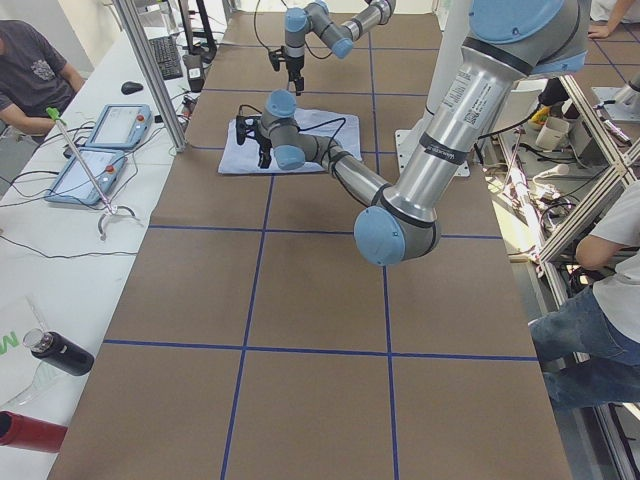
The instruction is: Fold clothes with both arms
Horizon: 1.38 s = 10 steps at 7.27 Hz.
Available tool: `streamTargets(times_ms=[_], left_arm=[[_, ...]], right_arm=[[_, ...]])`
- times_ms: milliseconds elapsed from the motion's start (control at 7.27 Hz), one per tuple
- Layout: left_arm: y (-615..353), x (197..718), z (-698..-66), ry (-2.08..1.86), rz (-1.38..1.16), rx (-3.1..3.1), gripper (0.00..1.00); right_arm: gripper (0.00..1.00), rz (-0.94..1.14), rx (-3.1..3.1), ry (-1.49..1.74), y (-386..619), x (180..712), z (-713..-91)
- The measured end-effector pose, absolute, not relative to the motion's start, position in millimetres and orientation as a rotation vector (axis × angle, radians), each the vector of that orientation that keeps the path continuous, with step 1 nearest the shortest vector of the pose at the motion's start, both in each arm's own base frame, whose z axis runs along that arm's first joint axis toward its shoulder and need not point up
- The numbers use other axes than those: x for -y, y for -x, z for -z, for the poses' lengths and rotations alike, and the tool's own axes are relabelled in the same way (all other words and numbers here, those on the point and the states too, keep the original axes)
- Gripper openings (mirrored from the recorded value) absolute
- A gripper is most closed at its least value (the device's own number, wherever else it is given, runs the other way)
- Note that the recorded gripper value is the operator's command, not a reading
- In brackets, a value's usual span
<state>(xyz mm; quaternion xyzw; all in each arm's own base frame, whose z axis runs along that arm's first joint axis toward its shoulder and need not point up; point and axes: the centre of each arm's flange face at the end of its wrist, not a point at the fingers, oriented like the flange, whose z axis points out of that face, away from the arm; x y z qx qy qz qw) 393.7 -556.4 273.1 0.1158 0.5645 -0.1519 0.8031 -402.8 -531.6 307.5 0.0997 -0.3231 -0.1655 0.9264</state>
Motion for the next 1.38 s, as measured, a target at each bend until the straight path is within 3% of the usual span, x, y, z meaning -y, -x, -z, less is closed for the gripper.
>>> streamTargets(times_ms=[413, 826, 1376], left_arm=[[-438, 457, -274, -0.081, 0.324, -1.269, 0.98], [-484, 358, -268, 0.010, 0.337, -1.233, 0.86], [-538, 307, -255, 0.030, 0.328, -1.084, 0.70]], right_arm=[[1.00, 0.216, 0.794, -0.160, 377, 496, -273], [1.00, 0.123, 0.867, -0.094, 381, 463, -250], [1.00, 0.105, 0.880, -0.072, 388, 452, -245]])
